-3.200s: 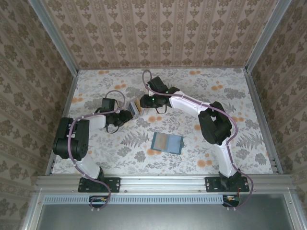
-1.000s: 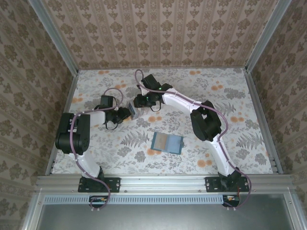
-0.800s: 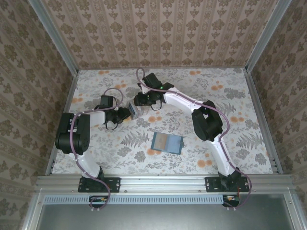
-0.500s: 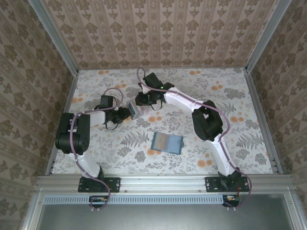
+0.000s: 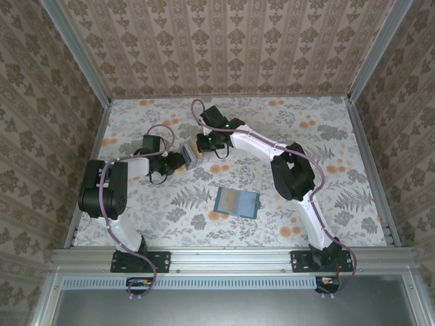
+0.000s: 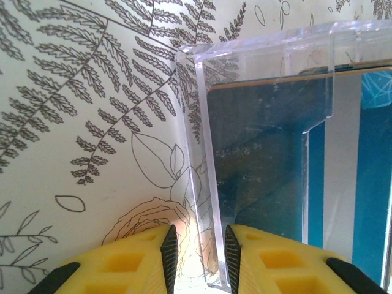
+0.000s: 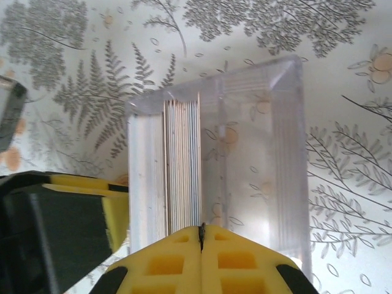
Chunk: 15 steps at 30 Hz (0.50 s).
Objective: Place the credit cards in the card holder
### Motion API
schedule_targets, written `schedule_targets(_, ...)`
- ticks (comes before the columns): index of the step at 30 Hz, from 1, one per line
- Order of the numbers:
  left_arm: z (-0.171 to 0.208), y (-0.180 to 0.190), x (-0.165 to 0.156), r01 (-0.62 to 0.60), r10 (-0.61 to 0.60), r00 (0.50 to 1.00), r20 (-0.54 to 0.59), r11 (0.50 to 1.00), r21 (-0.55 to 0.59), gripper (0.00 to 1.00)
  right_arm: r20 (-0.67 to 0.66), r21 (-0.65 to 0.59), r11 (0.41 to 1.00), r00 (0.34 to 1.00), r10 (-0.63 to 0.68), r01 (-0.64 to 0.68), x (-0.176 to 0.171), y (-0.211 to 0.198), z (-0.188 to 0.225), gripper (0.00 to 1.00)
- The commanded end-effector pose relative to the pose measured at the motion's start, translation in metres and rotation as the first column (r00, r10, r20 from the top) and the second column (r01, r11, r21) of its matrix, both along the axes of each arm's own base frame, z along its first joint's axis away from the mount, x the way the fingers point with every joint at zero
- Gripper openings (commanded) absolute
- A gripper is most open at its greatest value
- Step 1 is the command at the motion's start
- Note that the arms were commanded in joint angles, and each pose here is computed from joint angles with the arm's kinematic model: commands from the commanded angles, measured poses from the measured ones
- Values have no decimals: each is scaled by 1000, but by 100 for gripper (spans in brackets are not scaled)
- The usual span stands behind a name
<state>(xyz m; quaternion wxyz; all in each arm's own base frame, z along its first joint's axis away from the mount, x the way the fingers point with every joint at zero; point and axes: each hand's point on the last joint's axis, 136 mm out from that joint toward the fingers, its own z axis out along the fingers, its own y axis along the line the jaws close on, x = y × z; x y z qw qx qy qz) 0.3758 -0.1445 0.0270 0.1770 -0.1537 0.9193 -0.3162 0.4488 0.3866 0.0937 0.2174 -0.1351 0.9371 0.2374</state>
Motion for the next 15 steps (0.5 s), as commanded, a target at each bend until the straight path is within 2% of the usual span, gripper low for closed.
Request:
schedule_targets(1,-6,2,-2,15,-15,1000,-3,999,30,32,84,-59,997,996,-35,40,-1,-16,32,0)
schedule_targets(8,5,2,-7,17,-17,1000,12,1000,25,32,155,-74,991,983,-102,115,0,-36,55,0)
schedule_targets(11,16,1,-10,21,-22,999,37,999,24,32,185,-49,990,975,-124,135,-1,-41,69,0)
schedule_targets(15,36,2,-18,29,-32,997,73,999,40,33,188,15,987,969,-161,161,-18,-56,87,0)
